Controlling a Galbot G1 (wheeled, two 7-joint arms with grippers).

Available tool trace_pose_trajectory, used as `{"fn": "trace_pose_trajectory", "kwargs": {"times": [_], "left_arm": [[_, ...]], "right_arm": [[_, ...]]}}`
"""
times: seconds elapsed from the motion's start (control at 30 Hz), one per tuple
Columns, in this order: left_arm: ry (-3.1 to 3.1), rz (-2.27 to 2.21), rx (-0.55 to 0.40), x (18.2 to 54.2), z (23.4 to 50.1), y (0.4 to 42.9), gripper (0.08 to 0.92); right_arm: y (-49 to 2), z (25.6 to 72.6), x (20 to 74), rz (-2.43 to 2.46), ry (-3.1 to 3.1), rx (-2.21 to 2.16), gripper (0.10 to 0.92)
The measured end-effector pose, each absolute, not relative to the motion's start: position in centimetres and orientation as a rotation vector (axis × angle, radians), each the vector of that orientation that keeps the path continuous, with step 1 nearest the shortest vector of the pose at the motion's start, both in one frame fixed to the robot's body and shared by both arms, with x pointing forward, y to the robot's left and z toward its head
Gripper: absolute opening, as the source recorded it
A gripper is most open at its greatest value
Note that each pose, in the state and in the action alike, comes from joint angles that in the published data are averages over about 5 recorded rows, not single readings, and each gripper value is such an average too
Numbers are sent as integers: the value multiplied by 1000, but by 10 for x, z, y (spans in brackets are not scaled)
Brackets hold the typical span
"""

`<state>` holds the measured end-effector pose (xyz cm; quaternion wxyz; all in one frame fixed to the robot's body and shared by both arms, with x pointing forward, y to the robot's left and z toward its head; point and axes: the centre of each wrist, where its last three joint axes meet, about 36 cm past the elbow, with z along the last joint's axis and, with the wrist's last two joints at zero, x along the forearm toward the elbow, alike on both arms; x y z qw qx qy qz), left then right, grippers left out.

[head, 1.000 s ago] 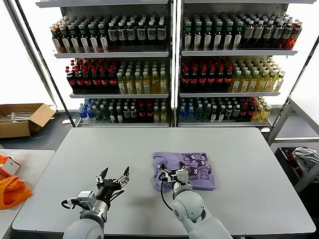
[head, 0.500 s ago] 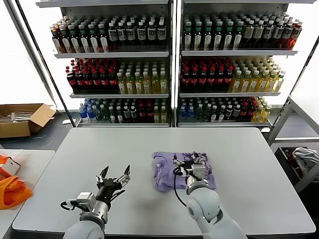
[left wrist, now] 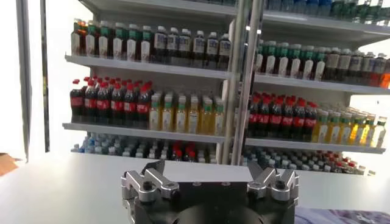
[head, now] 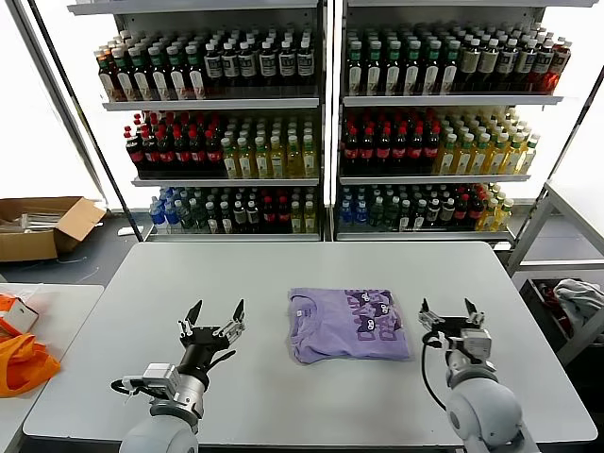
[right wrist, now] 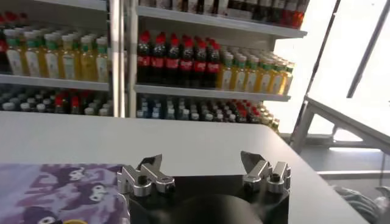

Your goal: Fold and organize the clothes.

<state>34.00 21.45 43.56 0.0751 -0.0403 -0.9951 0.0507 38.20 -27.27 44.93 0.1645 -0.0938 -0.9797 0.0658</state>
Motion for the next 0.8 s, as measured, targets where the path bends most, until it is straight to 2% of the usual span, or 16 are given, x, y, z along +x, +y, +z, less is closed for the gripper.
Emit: {"fn": "trace_pose_trajectory", "kwargs": {"times": [0.2,0.8], "left_arm": [[-3010,111,-81,341,432,223,823],[-3006,130,-58,325,429,226,823]], "right_arm": [[-290,458,370,205,-2799,-324,823],[-306,468,364,247,-2809,-362,823]]}}
